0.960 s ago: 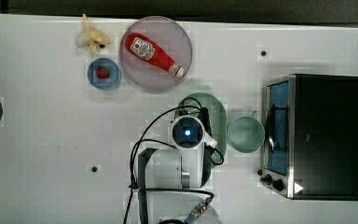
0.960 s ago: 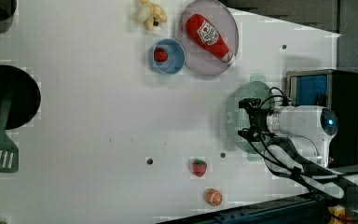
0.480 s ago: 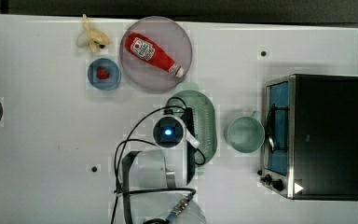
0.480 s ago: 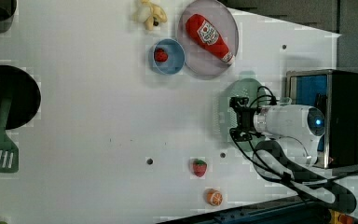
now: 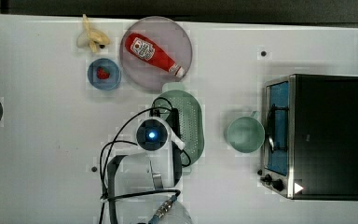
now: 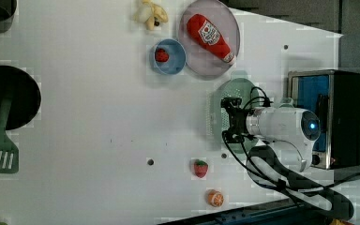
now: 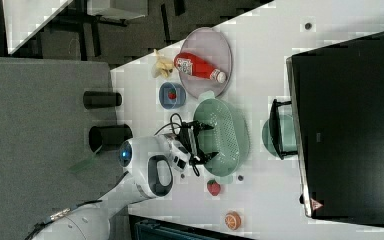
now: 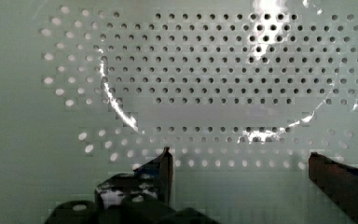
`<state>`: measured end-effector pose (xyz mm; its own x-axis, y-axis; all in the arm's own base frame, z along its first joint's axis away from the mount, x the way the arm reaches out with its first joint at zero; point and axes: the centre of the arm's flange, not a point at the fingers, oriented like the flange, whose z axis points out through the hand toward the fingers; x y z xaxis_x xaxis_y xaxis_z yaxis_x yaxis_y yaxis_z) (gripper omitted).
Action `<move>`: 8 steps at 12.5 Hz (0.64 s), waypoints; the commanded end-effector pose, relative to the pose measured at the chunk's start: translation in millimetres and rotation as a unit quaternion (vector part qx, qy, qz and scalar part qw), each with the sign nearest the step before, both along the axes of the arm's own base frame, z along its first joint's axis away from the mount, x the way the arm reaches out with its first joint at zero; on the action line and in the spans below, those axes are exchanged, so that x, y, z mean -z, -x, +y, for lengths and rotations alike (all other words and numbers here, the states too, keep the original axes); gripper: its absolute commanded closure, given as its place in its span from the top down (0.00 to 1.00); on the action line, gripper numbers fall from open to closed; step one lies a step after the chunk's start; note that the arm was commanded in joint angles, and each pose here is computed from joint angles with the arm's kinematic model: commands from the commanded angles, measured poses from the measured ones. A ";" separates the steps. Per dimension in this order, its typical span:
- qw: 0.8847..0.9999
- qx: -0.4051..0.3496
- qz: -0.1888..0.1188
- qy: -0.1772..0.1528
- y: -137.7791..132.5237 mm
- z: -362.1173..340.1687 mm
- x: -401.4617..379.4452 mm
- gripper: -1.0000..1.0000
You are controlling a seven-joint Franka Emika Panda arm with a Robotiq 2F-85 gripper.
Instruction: Drag strainer right to left.
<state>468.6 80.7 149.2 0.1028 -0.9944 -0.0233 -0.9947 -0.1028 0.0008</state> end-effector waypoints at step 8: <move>0.999 0.046 0.004 -0.028 4.0 127.0 -7.4 1.00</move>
<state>472.5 181.3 150.4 0.0015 -0.9962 -0.0867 -1.0000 -0.0016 0.0009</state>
